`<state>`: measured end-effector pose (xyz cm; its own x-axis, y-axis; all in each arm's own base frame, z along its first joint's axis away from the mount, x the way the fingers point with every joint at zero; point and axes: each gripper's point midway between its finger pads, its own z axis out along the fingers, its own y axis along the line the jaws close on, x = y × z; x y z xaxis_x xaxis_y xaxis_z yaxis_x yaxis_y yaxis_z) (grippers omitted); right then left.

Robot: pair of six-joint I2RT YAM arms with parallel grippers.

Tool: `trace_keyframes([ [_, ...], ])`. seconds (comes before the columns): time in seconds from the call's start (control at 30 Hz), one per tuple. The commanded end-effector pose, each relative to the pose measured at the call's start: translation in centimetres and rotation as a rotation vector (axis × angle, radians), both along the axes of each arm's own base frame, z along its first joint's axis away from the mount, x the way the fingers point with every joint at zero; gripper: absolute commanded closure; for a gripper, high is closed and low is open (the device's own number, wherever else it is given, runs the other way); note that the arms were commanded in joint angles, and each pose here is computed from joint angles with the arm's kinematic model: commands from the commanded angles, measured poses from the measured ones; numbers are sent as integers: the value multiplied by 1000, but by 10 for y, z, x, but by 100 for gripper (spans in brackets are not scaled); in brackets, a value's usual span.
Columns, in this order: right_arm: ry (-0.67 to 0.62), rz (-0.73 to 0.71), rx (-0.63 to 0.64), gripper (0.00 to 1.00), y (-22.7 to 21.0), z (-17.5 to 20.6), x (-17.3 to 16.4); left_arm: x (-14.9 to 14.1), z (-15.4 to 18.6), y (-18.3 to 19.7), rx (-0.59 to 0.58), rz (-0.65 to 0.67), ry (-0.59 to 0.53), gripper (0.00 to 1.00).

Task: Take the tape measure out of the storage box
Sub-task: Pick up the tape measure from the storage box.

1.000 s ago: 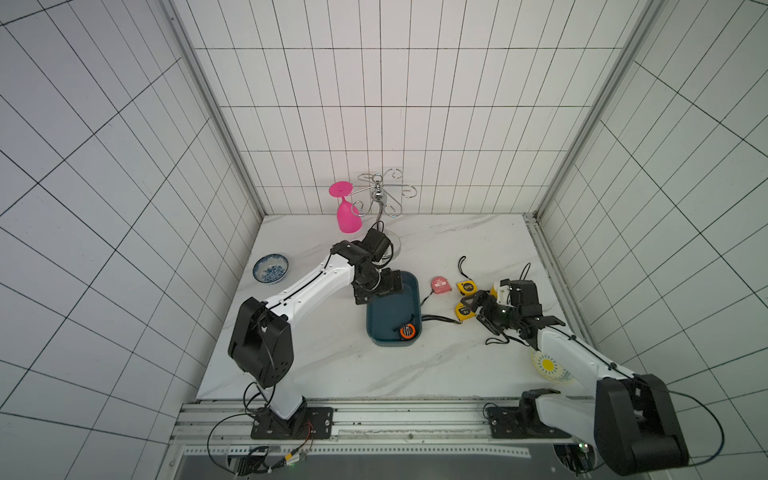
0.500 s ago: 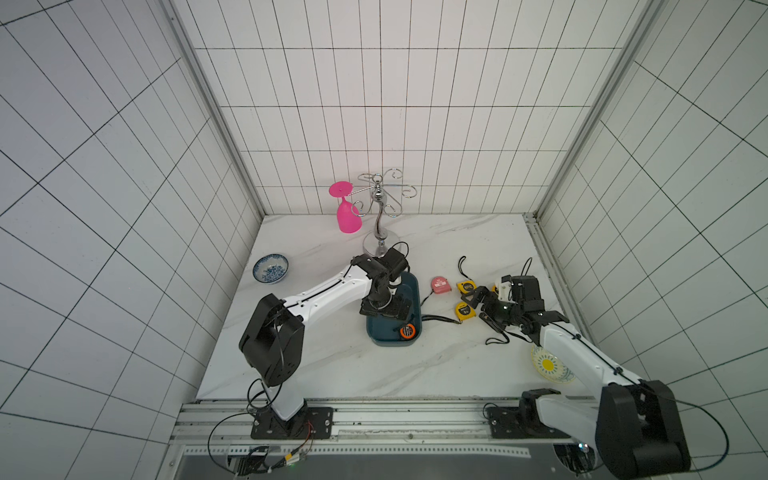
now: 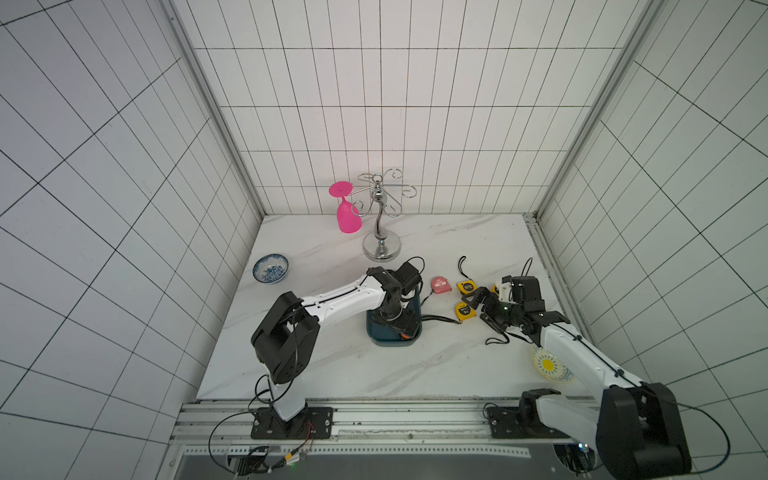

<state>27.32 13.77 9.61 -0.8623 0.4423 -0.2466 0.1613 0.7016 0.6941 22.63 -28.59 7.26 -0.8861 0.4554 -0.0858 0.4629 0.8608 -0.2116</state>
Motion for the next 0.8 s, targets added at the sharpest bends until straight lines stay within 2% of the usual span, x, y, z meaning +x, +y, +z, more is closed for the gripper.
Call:
trace_keyframes([
  [0.0, -48, -9, -10, 1, -3, 18, 10, 5, -12, -7, 2, -33, -28, 3],
  [0.33, -46, -7, -14, 1, -3, 18, 13, 8, -26, -8, 35, -40, -31, 3],
  [0.77, -54, -8, -5, 1, -1, 22, 17, 26, -33, 15, 160, 36, -106, 3],
])
